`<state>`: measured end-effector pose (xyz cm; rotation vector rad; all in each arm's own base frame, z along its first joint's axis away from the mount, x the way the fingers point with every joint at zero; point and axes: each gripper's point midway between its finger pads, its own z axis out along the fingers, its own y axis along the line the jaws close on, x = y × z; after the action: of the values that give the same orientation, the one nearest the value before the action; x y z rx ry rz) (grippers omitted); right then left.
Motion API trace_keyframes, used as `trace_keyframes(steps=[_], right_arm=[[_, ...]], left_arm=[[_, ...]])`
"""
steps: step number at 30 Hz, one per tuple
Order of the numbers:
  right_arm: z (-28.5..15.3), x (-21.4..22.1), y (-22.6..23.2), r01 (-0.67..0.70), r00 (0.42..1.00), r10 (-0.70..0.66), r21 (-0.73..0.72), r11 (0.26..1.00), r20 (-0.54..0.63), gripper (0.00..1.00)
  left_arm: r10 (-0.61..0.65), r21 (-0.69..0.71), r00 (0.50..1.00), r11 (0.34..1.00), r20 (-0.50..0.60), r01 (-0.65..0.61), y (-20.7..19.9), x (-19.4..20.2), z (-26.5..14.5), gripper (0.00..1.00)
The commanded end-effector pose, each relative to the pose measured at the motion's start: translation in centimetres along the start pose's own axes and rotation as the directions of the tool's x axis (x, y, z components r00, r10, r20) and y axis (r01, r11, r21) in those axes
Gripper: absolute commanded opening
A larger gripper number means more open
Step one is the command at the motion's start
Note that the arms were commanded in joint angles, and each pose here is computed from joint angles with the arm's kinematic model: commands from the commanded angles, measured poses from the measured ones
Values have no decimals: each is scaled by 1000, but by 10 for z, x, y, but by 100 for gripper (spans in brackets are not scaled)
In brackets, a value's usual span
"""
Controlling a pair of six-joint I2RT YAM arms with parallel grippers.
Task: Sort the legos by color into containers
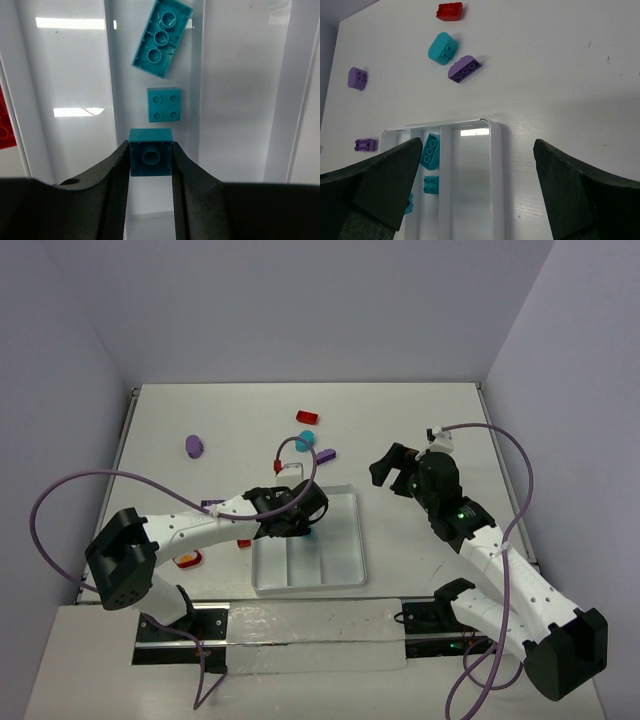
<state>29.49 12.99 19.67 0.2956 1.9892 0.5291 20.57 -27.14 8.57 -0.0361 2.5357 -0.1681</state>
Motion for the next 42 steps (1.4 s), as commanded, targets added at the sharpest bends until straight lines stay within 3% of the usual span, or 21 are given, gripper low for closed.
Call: trace_keyframes(steps=[1, 4, 7, 10, 17, 25, 33, 42], right_arm=[[-3, -17, 6, -3, 999, 4, -12, 1000, 47, 100], [-3, -17, 6, -2, 999, 3, -14, 1000, 49, 100], [-3, -17, 6, 0, 999, 1, -12, 1000, 48, 100], [-4, -19, 6, -2, 999, 2, -13, 1000, 55, 100], [-9, -24, 0, 5, 997, -6, 14, 1000, 78, 100], [-14, -31, 3, 0, 995, 0, 2, 1000, 95, 100], [-13, -37, 8, 7, 995, -7, -2, 1000, 95, 100], [-11, -36, 10, 5, 997, -4, -7, 1000, 82, 100]], left_arm=[[14, 22, 1000, 1000, -5, -14, -10, 4, 7, 44], [15, 12, 1000, 1000, -8, -15, -9, 5, 10, 56], [18, 3, 1000, 1000, -5, -18, -9, 4, 10, 76], [25, -8, 1000, 1000, 11, -25, -9, -3, 7, 82], [13, -26, 995, 1000, 103, -10, -4, -64, 5, 83], [32, -9, 981, 999, 191, -31, -5, -160, 35, 84], [57, 24, 979, 998, 194, -62, -19, -217, 89, 92], [138, -6, 972, 990, 191, -139, -26, -247, 139, 99]])
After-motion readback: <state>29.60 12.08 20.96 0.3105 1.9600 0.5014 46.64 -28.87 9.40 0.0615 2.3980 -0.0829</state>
